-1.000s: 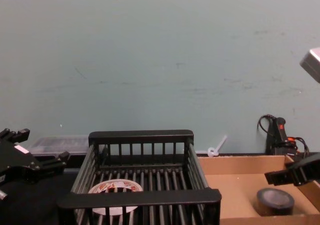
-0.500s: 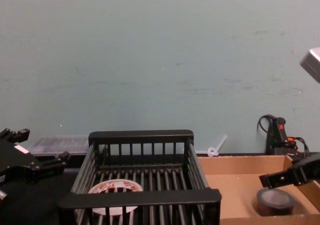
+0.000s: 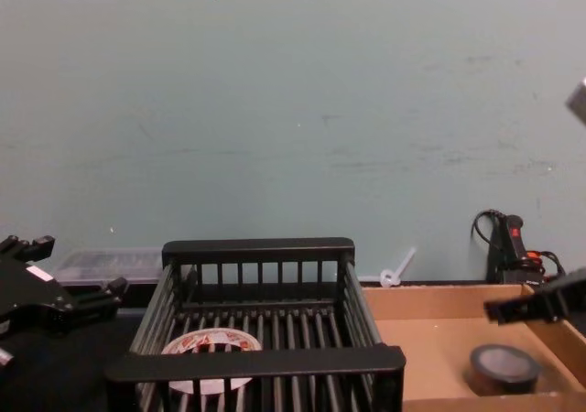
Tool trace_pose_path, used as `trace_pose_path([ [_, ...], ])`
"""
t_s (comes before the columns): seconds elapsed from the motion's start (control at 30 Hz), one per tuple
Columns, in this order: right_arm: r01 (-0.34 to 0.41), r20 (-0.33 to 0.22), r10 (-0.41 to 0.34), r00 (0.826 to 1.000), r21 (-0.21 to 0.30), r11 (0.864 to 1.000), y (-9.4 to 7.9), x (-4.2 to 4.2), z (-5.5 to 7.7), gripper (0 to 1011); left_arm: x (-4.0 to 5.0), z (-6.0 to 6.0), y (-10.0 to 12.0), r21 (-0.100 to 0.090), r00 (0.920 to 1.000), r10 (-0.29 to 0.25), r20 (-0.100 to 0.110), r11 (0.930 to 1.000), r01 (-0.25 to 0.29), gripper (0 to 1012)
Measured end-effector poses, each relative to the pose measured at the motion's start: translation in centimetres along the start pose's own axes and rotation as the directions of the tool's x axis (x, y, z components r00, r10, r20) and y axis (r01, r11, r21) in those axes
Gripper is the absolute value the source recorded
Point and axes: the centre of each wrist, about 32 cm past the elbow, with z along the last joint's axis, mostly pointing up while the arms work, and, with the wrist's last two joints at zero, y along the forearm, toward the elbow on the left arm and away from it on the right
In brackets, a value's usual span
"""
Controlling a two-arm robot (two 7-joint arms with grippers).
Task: Pick up the white tape and place it into the black box , Pick up the silver tape and place it into the brown box.
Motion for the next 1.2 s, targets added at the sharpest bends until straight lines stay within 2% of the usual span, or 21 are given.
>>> trace_pose_path([
  [0.07, 0.031, -0.004, -0.031, 1.0, 0.037, 0.999, -0.2, -0.12, -0.1, 1002, 0.0, 0.0, 0.0, 0.0, 1.0, 0.0, 0.0, 1.0, 0.0, 1001],
  [0.1, 0.074, -0.007, -0.074, 0.997, 0.085, 0.994, -0.4, -0.42, -0.4, 1002, 0.0, 0.0, 0.0, 0.0, 1.0, 0.0, 0.0, 1.0, 0.0, 1001],
  [0.17, 0.117, -0.013, -0.117, 0.993, 0.136, 0.984, -0.6, -0.7, -0.8, 1002, 0.0, 0.0, 0.0, 0.0, 1.0, 0.0, 0.0, 1.0, 0.0, 1001],
  [0.2, 0.154, -0.023, -0.153, 0.988, 0.181, 0.971, -0.7, -1.02, -1.2, 1002, 0.0, 0.0, 0.0, 0.0, 1.0, 0.0, 0.0, 1.0, 0.0, 1001],
  [0.3, 0.203, -0.039, -0.2, 0.979, 0.245, 0.948, -0.6, -1.39, -2.0, 1002, 0.0, 0.0, 0.0, 0.0, 1.0, 0.0, 0.0, 1.0, 0.0, 1001],
  [0.33, 0.234, -0.047, -0.23, 0.972, 0.282, 0.931, -0.5, -1.68, -2.6, 1002, 0.0, 0.0, 0.0, 0.0, 1.0, 0.0, 0.0, 1.0, 0.0, 1001],
  [0.43, 0.273, -0.056, -0.27, 0.961, 0.325, 0.906, -0.1, -2.02, -3.8, 1002, 0.0, 0.0, 0.0, 0.0, 1.0, 0.0, 0.0, 1.0, 0.0, 1001],
  [0.53, 0.294, -0.051, -0.294, 0.954, 0.34, 0.893, 0.2, -2.24, -4.8, 1002, 0.0, 0.0, 0.0, 0.0, 1.0, 0.0, 0.0, 1.0, 0.0, 1001],
  [0.77, 0.312, -0.037, -0.317, 0.948, 0.324, 0.893, 0.7, -2.29, -6.0, 1002, 0.0, 0.0, 0.0, 0.0, 1.0, 0.0, 0.0, 1.0, 0.0, 1001],
  [1.2, 0.324, -0.047, -0.325, 0.945, 0.291, 0.9, 0.8, -2.29, -6.4, 1002, 0.0, 0.0, 0.0, 0.0, 1.0, 0.0, 0.0, 1.0, 0.0, 1001],
])
